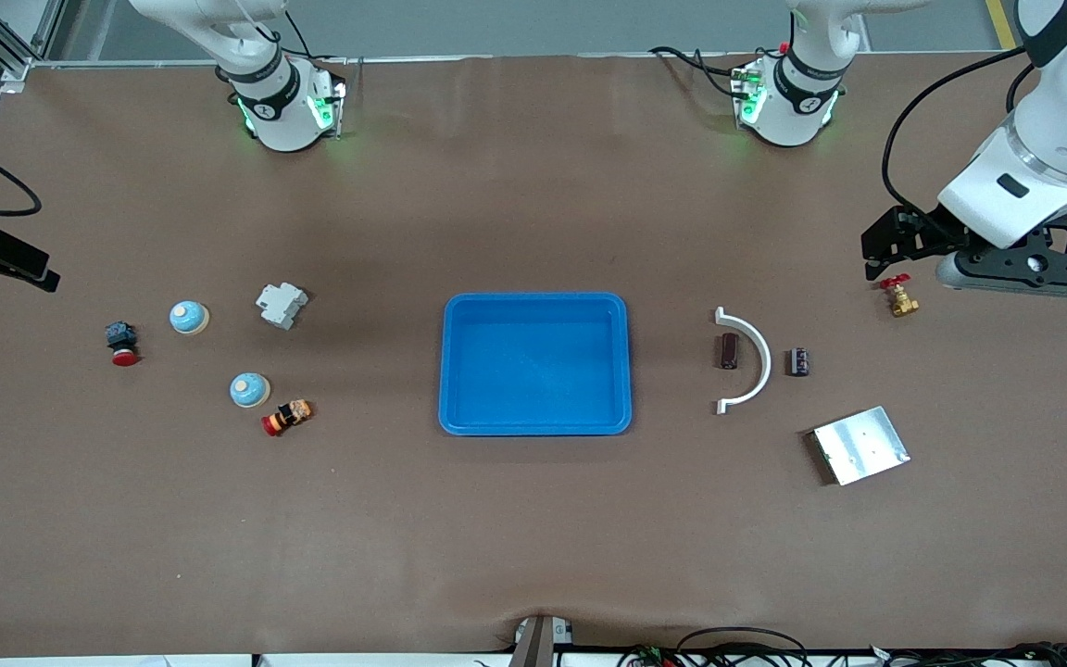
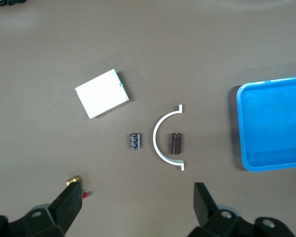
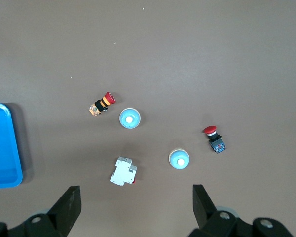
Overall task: Place electrolytic capacitor and blue bell in tray
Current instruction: 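Reach the left gripper to the capacitor while the right gripper reaches the bell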
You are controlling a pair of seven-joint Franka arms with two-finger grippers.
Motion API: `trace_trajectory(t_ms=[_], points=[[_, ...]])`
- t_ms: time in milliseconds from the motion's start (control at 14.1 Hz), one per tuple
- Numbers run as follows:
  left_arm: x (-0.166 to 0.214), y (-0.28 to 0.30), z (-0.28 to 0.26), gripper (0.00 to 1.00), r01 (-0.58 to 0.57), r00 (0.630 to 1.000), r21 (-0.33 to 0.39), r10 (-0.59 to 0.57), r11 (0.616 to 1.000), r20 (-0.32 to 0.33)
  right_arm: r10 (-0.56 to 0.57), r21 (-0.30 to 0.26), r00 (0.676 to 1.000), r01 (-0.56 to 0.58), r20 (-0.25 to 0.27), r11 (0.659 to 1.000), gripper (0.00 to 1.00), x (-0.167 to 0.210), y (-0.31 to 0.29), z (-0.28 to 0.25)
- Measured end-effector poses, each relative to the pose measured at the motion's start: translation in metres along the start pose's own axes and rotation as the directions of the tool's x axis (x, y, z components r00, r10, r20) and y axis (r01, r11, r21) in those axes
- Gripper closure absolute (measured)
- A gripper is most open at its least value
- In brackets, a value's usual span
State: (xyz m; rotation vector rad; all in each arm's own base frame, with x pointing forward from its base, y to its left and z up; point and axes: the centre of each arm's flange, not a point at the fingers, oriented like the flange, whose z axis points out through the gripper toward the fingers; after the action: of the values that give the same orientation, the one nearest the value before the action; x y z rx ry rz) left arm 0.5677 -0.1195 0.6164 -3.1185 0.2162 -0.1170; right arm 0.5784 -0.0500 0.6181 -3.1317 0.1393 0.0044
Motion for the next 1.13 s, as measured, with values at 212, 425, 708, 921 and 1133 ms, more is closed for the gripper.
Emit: trace_trajectory(t_ms=[212, 425, 708, 921, 1133], points=[[0.0, 0.001, 0.0, 0.0, -0.001, 1.0, 0.0, 0.001, 1.0, 0.0, 0.0, 0.0, 1.0, 0.0, 0.0, 1.0, 0.0, 0.0, 0.0, 0.0], [0.0, 0.002, 0.0, 0.0, -0.003, 1.0, 0.0, 0.003, 1.0, 0.0, 0.0, 0.0, 1.0, 0.0, 0.0, 1.0, 0.0, 0.0, 0.0, 0.0], [-0.001, 0.002, 0.002, 0.0, -0.005, 1.0, 0.0, 0.005, 1.0, 0.006, 0.001, 0.0, 1.0, -0.001, 0.0, 1.0, 0.0, 0.0, 0.0, 0.0], [-0.001, 0.001, 0.005, 0.0, -0.003, 1.0, 0.0, 0.003, 1.0, 0.011, 0.016, 0.0, 1.0, -0.016, 0.002, 1.0, 0.0, 0.0, 0.014, 0.002], [-0.001, 0.0, 0.012, 0.0, 0.0, 1.0, 0.002, 0.0, 1.0, 0.027, 0.012, -0.003, 1.0, -0.012, -0.011, 1.0, 0.0, 0.009, 0.027, 0.016]])
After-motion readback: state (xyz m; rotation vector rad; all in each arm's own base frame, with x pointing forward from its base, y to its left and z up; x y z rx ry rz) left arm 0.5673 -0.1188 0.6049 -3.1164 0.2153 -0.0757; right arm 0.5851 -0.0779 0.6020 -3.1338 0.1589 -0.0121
